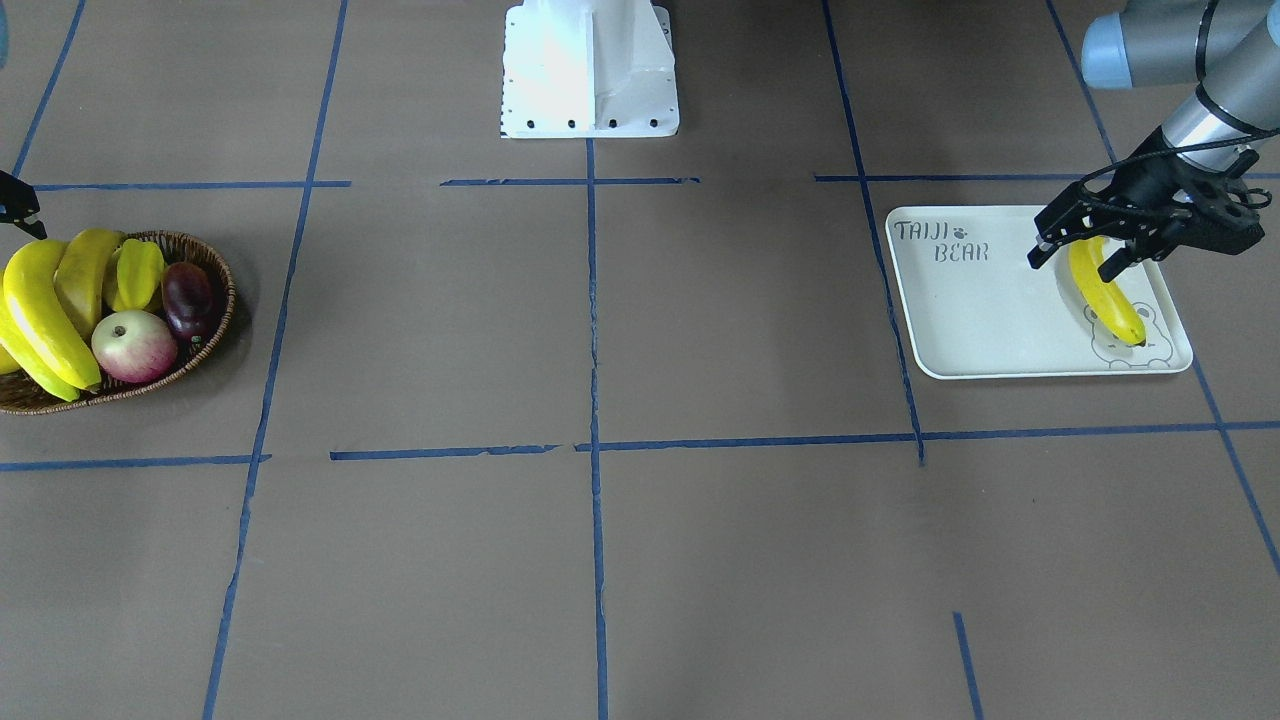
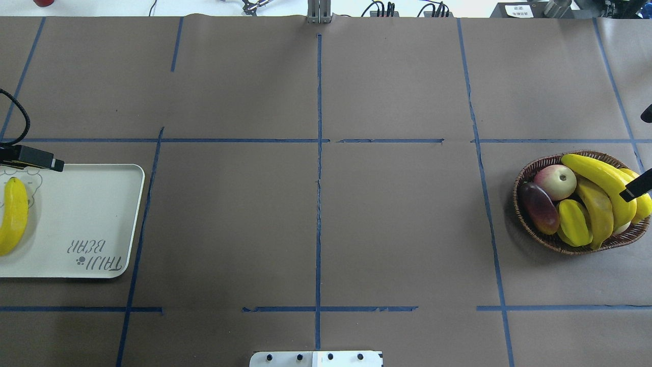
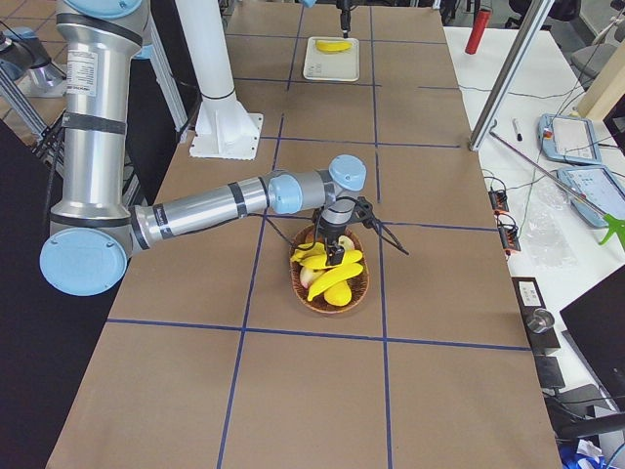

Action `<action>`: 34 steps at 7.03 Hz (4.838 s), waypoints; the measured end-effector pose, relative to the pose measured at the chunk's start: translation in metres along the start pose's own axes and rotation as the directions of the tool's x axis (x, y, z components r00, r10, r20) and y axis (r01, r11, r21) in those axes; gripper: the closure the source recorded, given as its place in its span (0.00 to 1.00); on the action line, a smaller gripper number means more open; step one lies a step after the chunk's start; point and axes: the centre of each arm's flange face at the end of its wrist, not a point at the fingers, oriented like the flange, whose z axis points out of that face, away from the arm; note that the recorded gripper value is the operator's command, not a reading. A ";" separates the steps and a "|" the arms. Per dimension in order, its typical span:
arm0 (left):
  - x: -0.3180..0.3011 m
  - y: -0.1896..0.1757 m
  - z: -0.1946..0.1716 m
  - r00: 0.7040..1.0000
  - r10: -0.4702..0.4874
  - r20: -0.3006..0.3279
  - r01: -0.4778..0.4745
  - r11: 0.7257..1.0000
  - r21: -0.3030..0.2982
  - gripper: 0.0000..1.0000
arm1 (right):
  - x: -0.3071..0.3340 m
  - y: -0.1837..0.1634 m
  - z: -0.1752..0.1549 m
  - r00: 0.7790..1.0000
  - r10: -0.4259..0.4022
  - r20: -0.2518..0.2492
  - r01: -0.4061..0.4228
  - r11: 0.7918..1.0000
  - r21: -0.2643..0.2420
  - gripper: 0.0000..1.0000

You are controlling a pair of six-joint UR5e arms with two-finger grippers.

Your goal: Transfer all bananas from basket to plate

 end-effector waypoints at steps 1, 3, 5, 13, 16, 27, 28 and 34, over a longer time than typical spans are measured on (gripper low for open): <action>0.000 0.000 0.000 1.000 0.001 -0.001 -0.001 1.000 0.000 0.00 | 0.002 0.000 0.003 1.000 0.021 0.007 -0.021 1.000 -0.006 0.03; 0.002 0.001 0.001 1.000 0.005 -0.003 -0.005 1.000 -0.003 0.00 | -0.001 -0.003 0.004 0.997 0.066 0.039 -0.066 0.998 -0.008 0.04; 0.005 0.002 0.004 1.000 0.010 -0.006 -0.010 1.000 -0.009 0.00 | 0.000 -0.005 0.006 0.994 0.096 0.051 -0.097 0.995 0.020 0.05; 0.007 0.001 0.005 1.000 0.014 -0.008 -0.014 1.000 -0.010 0.00 | 0.019 -0.003 0.027 0.984 0.160 0.075 -0.170 0.973 0.157 0.12; 0.007 0.001 0.005 1.000 0.015 -0.009 -0.015 1.000 -0.009 0.00 | 0.014 -0.008 0.026 0.986 0.149 0.075 -0.159 0.974 0.159 0.14; 0.007 0.002 0.006 1.000 0.018 -0.008 -0.019 1.000 -0.011 0.00 | 0.005 0.003 0.031 0.988 0.133 0.079 -0.143 0.980 0.139 0.98; 0.006 0.002 0.006 1.000 0.018 -0.008 -0.019 1.000 -0.012 0.00 | -0.001 0.006 0.016 0.988 0.126 0.089 -0.140 0.977 0.161 0.98; 0.031 -0.002 -0.004 0.986 -0.145 -0.087 0.142 0.989 -0.039 0.00 | -0.131 -0.078 -0.055 0.958 0.159 0.237 -0.222 0.938 0.268 0.95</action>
